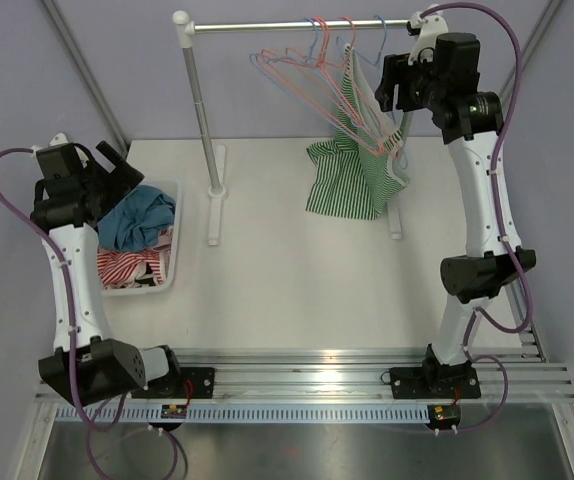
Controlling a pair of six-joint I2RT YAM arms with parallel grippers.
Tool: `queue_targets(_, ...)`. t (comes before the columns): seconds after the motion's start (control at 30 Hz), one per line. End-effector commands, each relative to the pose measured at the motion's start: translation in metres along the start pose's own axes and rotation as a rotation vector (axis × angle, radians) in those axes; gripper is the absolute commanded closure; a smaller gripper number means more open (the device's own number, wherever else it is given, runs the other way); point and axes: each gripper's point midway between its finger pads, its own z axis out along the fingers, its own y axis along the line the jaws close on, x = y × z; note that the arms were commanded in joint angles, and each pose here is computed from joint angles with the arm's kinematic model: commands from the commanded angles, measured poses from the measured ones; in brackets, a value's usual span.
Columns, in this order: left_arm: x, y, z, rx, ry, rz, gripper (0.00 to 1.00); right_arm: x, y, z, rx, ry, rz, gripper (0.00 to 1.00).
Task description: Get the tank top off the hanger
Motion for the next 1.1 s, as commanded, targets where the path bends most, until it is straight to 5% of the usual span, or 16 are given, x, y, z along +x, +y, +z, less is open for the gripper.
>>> queue_targets(0.0, 0.001, -0.019, -0.028, 0.062, -0.074, 0.075, 0.01, -0.007, 0.009, 0.008, -0.069, -0.022, -0.039, 0.27)
queue_targets(0.2, 0.022, -0.048, -0.058, 0.111, -0.097, 0.227, 0.01, 0.013, 0.007, 0.032, -0.077, 0.023, -0.054, 0.47)
queue_targets(0.47, 0.043, -0.071, -0.075, 0.161, -0.083, 0.363, 0.01, 0.005, 0.009, 0.027, -0.085, 0.000, -0.049, 0.89)
queue_targets(1.07, 0.070, -0.137, -0.122, 0.344, -0.085, 0.551, 0.01, -0.069, 0.016, -0.059, -0.056, -0.216, 0.003, 1.00)
